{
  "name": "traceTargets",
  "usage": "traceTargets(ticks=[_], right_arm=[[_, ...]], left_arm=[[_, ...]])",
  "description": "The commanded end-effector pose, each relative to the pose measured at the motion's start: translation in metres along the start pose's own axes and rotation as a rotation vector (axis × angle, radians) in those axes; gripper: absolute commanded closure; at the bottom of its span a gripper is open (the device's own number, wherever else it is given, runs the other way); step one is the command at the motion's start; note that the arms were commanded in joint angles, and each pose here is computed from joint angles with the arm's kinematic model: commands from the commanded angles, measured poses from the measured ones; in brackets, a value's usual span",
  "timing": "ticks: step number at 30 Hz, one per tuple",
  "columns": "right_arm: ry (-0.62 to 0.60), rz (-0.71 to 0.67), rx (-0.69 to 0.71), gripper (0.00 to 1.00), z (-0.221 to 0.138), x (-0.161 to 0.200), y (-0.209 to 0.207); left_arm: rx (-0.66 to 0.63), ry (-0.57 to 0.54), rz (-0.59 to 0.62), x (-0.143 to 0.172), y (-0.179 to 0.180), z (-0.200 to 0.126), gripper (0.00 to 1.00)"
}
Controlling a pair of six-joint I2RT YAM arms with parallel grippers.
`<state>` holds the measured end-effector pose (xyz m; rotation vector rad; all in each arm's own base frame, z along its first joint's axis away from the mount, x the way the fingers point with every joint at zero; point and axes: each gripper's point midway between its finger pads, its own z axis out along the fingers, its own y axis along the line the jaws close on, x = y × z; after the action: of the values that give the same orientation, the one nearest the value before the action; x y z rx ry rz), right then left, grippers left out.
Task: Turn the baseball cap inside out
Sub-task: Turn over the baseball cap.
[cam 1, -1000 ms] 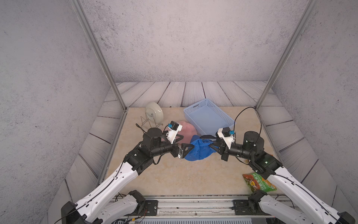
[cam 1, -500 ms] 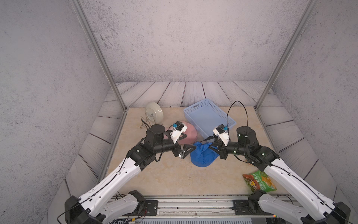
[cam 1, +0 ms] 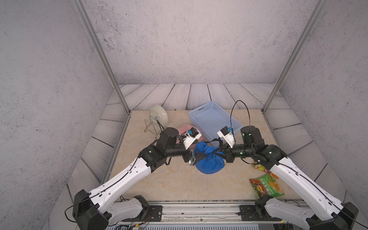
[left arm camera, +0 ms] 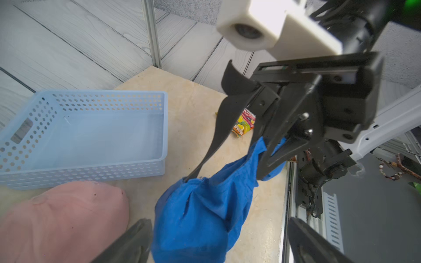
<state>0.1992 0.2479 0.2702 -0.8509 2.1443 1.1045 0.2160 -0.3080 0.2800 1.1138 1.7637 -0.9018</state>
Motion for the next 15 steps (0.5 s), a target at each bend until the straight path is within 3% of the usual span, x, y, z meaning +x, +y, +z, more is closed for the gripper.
traceTargets(ticks=[1, 5, 7, 10, 13, 15], right_arm=[[0.006, 0.059, -0.041, 1.00, -0.006, -0.001, 0.013], [-0.028, 0.121, -0.101, 1.00, -0.006, -0.008, 0.022], [-0.038, 0.143, -0.145, 1.00, -0.007, -0.010, 0.029], [-0.034, 0.170, -0.197, 1.00, -0.011, -0.008, 0.040], [-0.016, 0.180, -0.250, 1.00, -0.018, -0.002, 0.051], [0.006, 0.195, -0.308, 1.00, -0.022, 0.002, 0.062]], left_arm=[[-0.031, 0.024, 0.048, 0.012, 0.008, 0.009, 0.00], [0.010, 0.043, 0.049, 0.020, 0.004, 0.023, 0.06], [0.028, 0.047, 0.030, 0.021, 0.003, 0.032, 0.14], [0.044, 0.031, 0.017, 0.017, 0.005, 0.042, 0.42], [-0.012, 0.039, 0.001, 0.017, 0.017, 0.047, 0.66], [-0.053, 0.054, -0.007, 0.019, 0.026, 0.047, 0.88]])
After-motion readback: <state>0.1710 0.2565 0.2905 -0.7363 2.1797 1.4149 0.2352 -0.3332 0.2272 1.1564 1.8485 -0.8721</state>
